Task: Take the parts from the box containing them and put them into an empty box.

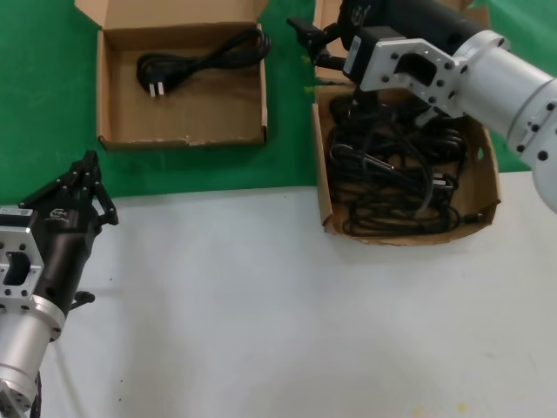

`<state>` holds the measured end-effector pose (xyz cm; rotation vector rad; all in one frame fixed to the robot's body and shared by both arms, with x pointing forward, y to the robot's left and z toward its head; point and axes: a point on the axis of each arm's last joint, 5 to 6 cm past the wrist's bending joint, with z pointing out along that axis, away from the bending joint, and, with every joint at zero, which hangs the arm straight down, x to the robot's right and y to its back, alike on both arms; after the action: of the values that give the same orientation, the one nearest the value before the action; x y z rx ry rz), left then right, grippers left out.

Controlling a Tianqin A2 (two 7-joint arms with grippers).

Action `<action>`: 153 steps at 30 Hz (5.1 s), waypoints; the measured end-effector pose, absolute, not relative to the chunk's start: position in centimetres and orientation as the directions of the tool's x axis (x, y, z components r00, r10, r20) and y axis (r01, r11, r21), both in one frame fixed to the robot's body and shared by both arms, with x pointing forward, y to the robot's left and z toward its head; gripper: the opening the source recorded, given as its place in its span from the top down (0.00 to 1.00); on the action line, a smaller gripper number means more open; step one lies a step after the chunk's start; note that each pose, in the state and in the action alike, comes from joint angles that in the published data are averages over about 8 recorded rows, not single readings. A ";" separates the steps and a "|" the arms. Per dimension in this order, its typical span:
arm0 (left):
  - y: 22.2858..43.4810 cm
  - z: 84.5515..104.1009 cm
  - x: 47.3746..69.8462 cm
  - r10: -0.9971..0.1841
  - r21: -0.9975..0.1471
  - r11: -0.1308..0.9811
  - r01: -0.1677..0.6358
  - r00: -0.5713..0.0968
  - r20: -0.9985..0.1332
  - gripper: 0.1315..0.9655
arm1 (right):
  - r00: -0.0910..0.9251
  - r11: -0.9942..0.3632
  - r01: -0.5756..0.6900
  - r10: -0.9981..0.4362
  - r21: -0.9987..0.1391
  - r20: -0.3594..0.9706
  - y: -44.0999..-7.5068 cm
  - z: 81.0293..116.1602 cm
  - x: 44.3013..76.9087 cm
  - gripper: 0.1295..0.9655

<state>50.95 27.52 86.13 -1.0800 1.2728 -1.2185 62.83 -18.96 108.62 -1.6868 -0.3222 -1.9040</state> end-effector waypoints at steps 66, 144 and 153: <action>27.9 85.6 50.4 -0.996 -0.997 0.073 0.026 -0.043 -0.074 0.01 | 0.142 -0.267 0.172 -0.946 -0.948 0.292 -25.9 89.8 54.6 0.00; 28.0 85.5 50.2 -0.997 -0.997 0.070 0.023 -0.036 -0.071 0.00 | 0.057 -0.103 0.046 -0.993 -0.994 0.105 -27.7 86.2 51.4 0.00; 28.0 85.5 50.2 -0.997 -0.997 0.070 0.023 -0.036 -0.071 0.00 | 0.057 -0.103 0.046 -0.993 -0.994 0.105 -27.7 86.2 51.4 0.00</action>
<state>50.25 28.02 85.52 -1.1235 1.2534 -1.1937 51.45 -27.67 86.19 -1.2807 1.0828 -1.2606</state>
